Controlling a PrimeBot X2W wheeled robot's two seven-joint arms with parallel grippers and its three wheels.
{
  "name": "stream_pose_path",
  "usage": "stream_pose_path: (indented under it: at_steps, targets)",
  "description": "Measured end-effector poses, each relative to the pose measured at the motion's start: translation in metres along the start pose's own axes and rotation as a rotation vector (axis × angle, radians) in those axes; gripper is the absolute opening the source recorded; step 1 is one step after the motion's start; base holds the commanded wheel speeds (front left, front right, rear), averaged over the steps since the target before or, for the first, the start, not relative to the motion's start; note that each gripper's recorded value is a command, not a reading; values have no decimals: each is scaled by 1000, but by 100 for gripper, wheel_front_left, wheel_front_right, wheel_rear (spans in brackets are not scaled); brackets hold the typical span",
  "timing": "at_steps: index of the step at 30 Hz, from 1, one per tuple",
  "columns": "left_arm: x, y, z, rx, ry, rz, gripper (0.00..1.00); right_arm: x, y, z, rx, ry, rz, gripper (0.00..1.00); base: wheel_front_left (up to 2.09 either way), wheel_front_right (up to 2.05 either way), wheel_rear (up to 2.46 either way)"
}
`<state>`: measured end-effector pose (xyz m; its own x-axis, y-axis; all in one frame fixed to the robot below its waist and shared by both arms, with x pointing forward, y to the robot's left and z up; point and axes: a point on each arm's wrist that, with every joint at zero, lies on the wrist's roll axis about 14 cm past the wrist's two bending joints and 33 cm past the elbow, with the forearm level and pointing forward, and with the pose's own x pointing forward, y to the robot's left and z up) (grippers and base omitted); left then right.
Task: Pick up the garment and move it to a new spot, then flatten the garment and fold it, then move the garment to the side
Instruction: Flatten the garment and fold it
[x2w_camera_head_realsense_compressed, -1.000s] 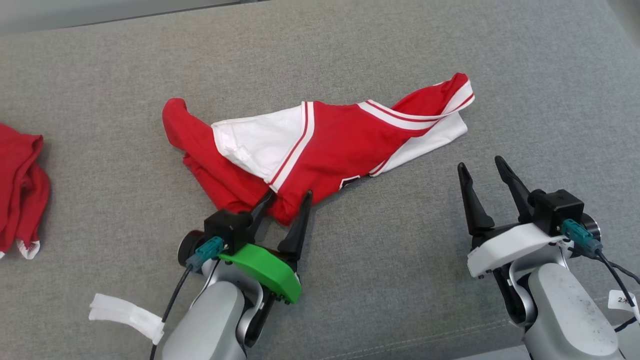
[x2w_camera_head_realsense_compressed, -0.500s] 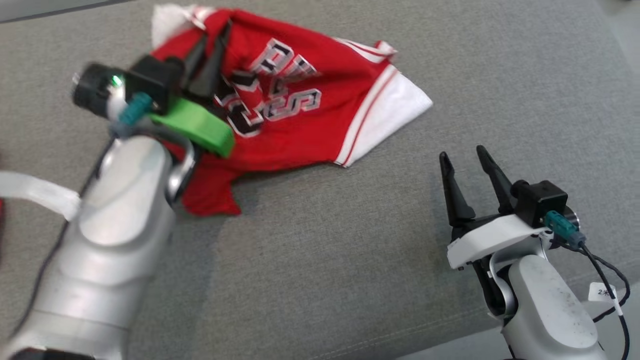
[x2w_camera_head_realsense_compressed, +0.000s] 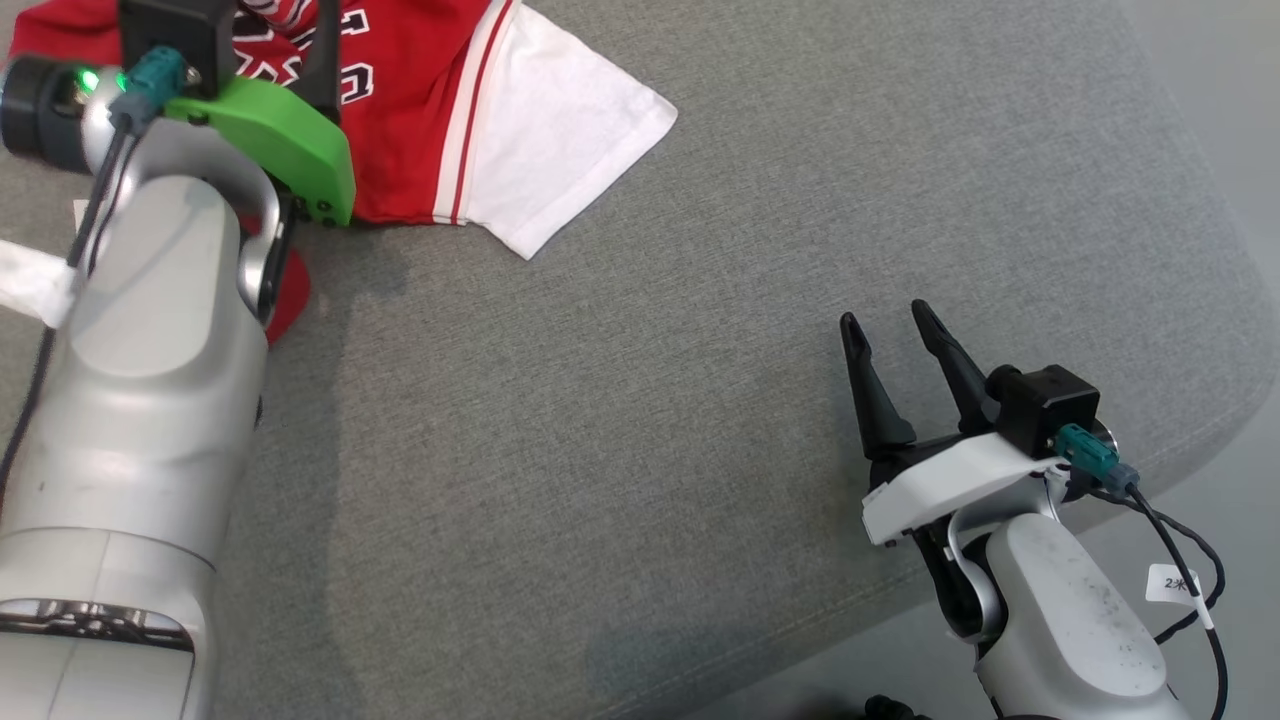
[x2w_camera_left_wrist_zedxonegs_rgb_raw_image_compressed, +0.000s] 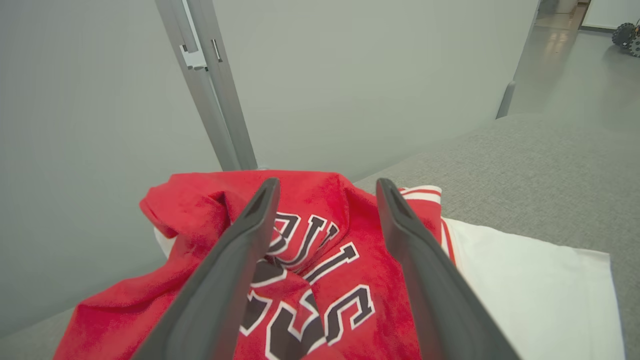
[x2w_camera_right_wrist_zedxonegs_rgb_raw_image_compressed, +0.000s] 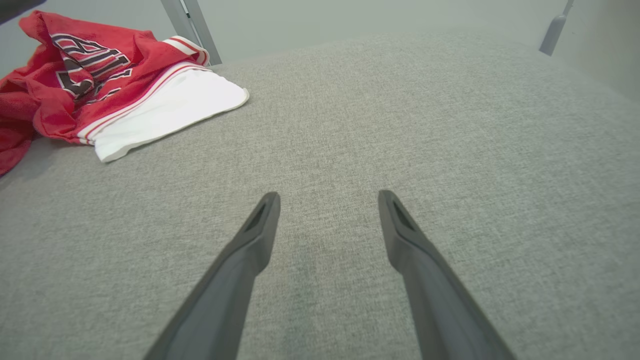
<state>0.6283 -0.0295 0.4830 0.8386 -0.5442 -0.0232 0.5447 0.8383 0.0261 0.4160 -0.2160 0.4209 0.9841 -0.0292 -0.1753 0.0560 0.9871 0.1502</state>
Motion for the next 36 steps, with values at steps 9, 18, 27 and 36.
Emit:
stream_pose_path:
  at_steps: [9, 18, 27, 36]
  targets:
    - [-37, 4, -17, -169, -18, 103, 100, 15, 18, -4, -5, 5, 58, 100, 0, 0, 0]
    - [-117, -1, -45, -254, 22, 202, 100, 14, 41, -3, 7, 2, 123, 100, 0, 0, 0]
    - [-148, -2, -72, -278, 100, 261, 100, 11, 46, 1, 4, -7, 140, 100, 0, 0, 0]
    - [-153, 27, -87, -319, 120, 394, 100, 4, 25, -1, -2, -1, 84, 100, 0, 0, 0]
